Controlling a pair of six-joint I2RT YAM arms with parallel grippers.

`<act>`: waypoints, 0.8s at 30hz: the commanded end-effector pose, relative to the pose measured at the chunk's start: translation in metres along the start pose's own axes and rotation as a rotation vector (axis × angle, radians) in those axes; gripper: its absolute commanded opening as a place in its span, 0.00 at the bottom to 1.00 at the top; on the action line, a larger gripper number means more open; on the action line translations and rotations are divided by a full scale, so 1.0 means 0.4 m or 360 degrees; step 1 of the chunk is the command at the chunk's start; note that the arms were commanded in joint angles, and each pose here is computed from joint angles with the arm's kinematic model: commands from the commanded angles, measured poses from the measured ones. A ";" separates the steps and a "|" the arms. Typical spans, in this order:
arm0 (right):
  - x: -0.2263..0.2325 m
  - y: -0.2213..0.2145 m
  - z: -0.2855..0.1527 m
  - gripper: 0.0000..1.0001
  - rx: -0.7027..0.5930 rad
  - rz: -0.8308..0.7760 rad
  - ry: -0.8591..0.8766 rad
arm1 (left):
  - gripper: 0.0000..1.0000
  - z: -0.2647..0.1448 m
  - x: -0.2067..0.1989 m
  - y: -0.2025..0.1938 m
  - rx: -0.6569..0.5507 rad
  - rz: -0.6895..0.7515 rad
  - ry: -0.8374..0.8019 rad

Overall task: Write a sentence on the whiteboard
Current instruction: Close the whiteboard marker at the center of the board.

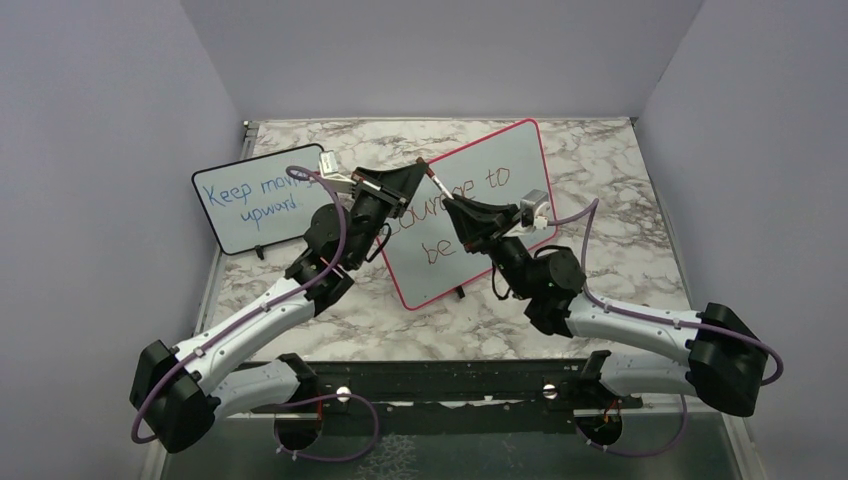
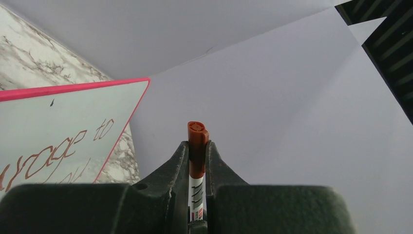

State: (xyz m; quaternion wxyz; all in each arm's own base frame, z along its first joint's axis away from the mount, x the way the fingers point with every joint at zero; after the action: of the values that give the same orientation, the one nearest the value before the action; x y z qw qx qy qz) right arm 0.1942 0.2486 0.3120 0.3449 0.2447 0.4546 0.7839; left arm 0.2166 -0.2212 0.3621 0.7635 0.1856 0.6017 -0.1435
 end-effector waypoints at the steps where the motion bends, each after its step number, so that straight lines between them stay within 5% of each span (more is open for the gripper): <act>1: 0.000 0.045 0.024 0.01 -0.0181 0.0111 -0.0058 | 0.00 -0.062 0.049 -0.099 0.0395 0.0033 0.0065; 8: -0.001 0.059 0.011 0.01 -0.0175 0.0178 -0.0066 | 0.00 -0.107 0.085 -0.104 0.0425 0.0051 0.0091; 14: -0.022 0.029 -0.020 0.01 0.0006 0.0050 -0.0132 | 0.01 -0.126 0.064 -0.063 0.0253 0.0165 0.0055; 24: -0.129 0.032 -0.119 0.01 0.0472 -0.0487 -0.0520 | 0.45 -0.190 0.045 0.054 -0.0095 0.0722 0.0381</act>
State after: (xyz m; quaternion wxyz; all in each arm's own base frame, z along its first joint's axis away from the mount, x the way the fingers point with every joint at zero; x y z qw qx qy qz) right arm 0.1849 0.2080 0.3074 0.4021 0.2937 0.4971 0.7105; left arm 0.1684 -0.1948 0.3312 0.7344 0.2733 0.6198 -0.0432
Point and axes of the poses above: each gripper's point midway between its finger pads, its own z axis out along the fingers, its own x axis along the line the jaws close on, y = z × x, the point moved 9 cm from there along -z, back along the fingers, and after that the axes turned 10 degrees about -z, right-handed, at the moved point
